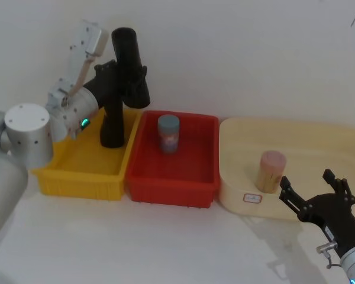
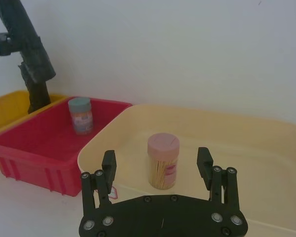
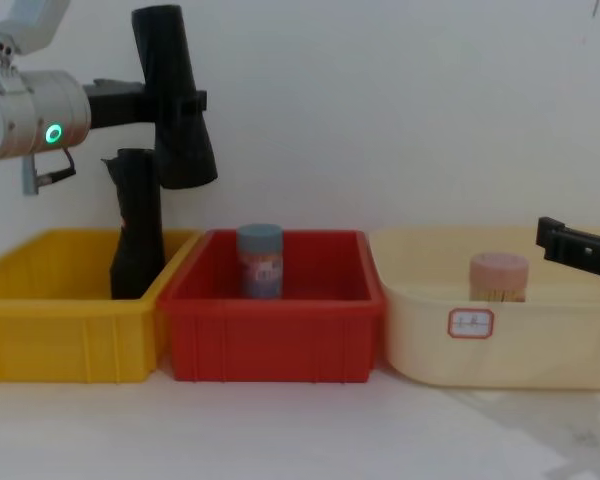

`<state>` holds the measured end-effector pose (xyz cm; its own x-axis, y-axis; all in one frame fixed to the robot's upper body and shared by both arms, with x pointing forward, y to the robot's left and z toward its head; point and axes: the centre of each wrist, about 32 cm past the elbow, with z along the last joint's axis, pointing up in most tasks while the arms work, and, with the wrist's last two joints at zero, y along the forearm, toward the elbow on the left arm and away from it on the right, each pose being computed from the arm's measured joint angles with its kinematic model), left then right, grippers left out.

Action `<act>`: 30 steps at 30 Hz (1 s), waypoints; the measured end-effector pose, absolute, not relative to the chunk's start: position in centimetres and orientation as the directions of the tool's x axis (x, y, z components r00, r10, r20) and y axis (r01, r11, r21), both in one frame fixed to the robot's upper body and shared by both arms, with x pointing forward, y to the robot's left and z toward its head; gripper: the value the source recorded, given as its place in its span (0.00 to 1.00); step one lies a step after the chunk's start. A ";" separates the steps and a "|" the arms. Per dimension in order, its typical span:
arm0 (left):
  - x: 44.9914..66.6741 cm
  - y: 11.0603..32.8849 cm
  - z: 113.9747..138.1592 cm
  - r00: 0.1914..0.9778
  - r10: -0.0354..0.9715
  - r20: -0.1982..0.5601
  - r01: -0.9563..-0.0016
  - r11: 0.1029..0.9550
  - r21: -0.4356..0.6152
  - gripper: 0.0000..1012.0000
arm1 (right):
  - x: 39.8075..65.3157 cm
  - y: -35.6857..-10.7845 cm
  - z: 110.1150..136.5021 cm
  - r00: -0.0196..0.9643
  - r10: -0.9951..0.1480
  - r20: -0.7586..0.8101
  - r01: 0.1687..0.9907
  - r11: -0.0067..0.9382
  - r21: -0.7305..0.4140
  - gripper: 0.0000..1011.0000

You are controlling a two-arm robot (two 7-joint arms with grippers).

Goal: Pick up the garbage bag with the one hand and transfer it to the other hand.

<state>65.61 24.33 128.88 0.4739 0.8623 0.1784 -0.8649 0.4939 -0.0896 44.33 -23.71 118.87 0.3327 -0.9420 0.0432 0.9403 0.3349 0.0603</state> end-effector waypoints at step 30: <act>58.0 22.1 123.4 0.431 0.873 0.228 -0.886 0.457 -0.076 0.48 | 44.3 -23.7 118.9 0.333 -0.942 0.043 0.940 0.335 0.060 0.99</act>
